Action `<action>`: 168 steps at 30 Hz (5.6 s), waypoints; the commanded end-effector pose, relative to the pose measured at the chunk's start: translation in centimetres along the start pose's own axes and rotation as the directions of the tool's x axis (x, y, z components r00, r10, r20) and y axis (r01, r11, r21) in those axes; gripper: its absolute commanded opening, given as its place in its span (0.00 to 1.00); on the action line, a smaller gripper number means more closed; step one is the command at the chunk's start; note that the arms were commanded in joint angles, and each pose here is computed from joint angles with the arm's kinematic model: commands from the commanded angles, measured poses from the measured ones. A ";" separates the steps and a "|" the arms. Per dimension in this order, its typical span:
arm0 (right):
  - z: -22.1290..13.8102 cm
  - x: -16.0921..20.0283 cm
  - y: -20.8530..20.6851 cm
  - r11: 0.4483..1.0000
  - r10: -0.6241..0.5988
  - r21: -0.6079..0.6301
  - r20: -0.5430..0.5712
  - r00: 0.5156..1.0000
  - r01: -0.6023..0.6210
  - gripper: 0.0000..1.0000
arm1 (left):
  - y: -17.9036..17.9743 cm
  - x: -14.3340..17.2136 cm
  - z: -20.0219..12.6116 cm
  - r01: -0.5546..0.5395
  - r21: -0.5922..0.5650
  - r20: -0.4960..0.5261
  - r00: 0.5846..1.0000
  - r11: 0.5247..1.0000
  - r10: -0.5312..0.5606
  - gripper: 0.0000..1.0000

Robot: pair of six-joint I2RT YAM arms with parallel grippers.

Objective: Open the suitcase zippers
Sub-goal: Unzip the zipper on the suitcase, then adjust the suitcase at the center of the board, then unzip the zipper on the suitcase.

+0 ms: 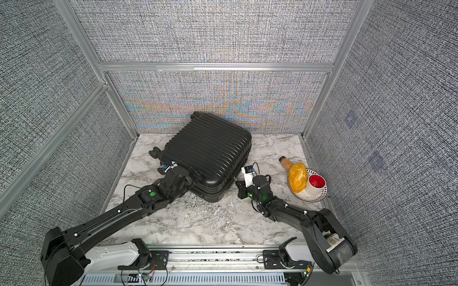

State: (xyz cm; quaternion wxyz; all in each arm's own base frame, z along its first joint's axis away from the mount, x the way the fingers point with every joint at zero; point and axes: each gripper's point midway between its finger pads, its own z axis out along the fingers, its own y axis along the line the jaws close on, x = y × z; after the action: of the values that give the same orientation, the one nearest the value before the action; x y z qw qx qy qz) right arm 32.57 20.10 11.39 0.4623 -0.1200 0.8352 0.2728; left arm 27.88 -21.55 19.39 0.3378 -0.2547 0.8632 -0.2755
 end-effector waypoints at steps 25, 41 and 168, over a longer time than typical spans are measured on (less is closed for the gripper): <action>6.8 -9.5 -14.6 0.988 0.058 0.144 0.027 0.998 -0.061 0.00 | 4.8 0.9 -0.4 -0.078 -0.137 -0.066 0.995 0.988 0.069 0.99; 6.1 -7.7 -10.9 0.994 0.104 0.036 -0.008 0.995 -0.104 0.00 | 12.1 -6.6 -6.8 -0.049 -0.383 0.058 0.995 0.922 0.077 0.85; 1.5 -8.9 -17.2 0.974 0.216 0.055 0.052 0.975 -0.219 0.00 | -4.5 -3.6 -4.5 -0.592 0.081 -0.092 0.796 0.802 0.598 0.99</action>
State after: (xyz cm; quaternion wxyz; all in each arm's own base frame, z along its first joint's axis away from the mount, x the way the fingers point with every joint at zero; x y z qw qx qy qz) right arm 46.38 6.24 12.34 0.4514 -0.0128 0.8391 0.3033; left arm 30.52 -19.02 26.50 0.3799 0.0185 0.9131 -0.1472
